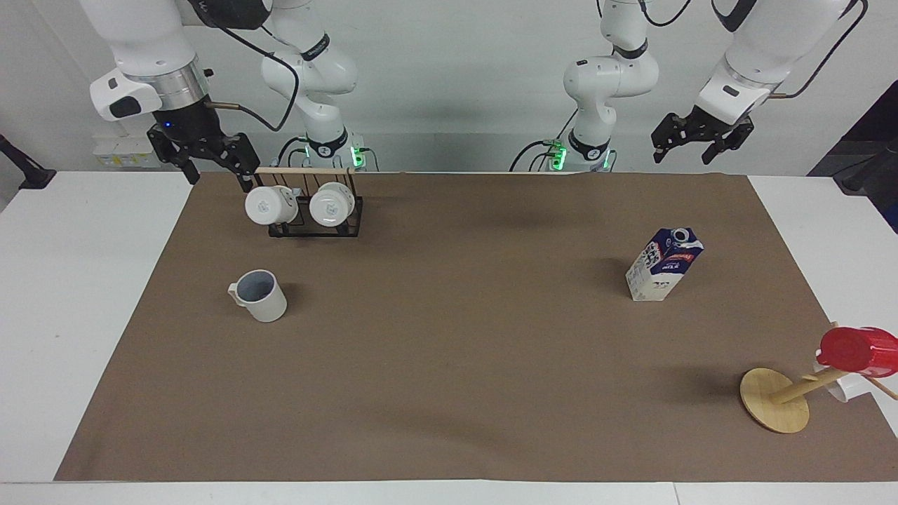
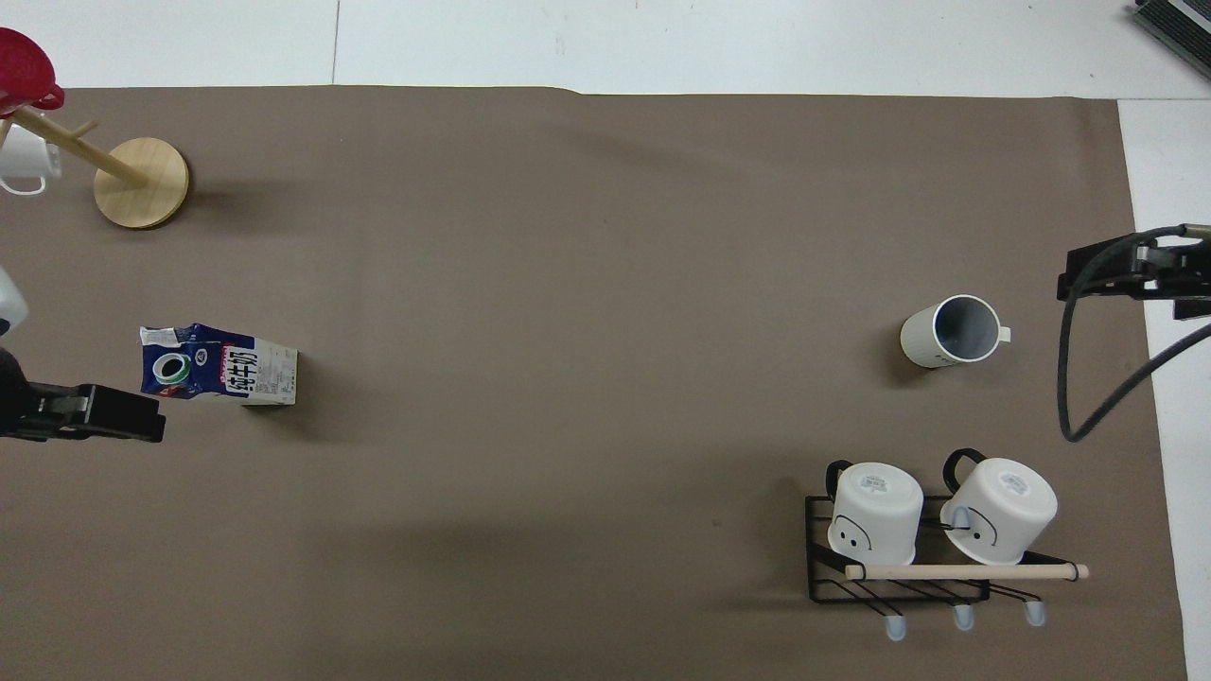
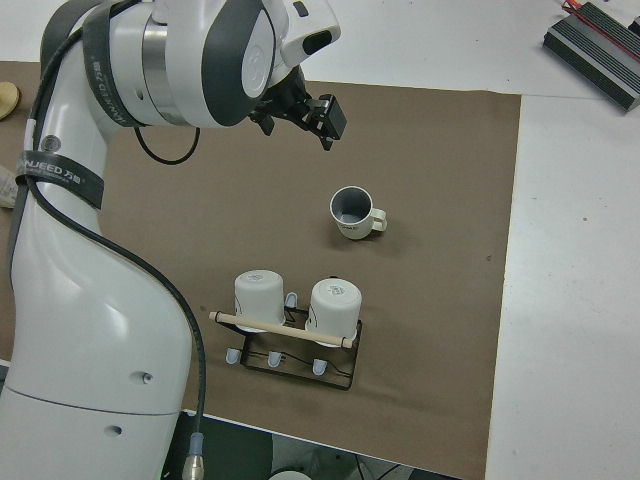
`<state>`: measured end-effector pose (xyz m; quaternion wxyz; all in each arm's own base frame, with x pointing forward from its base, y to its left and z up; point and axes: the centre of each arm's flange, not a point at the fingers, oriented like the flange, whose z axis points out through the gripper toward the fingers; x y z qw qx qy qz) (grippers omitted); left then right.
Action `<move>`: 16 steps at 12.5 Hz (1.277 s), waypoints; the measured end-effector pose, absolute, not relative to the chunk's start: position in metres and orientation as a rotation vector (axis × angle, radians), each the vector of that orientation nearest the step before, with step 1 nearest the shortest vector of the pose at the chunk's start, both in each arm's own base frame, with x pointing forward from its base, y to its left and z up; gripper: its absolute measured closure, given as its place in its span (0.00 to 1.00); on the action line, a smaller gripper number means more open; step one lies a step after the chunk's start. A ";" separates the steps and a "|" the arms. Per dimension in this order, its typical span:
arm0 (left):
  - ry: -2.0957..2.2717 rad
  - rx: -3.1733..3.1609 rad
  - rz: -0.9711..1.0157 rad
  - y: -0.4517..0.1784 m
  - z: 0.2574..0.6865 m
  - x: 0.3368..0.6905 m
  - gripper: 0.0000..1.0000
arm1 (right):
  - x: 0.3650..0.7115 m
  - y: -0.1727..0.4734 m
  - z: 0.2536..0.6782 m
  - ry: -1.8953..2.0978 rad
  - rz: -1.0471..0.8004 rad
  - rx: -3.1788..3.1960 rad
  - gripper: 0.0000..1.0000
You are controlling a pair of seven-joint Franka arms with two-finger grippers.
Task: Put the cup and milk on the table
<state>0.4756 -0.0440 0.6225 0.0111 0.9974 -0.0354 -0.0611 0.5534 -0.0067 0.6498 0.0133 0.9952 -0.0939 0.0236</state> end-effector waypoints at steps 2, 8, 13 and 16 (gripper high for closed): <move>-0.108 3.111 -0.189 -0.043 0.623 0.476 0.00 | 0.553 -0.007 0.650 -0.293 0.073 3.100 0.00; -0.087 3.109 -0.188 -0.036 0.623 0.476 0.00 | 0.553 -0.007 0.650 -0.293 0.073 3.100 0.00; -0.086 3.109 -0.188 -0.036 0.623 0.476 0.00 | 0.553 -0.007 0.650 -0.293 0.074 3.100 0.00; -0.084 3.108 -0.188 -0.035 0.623 0.476 0.00 | 0.553 -0.007 0.650 -0.291 0.074 3.100 0.00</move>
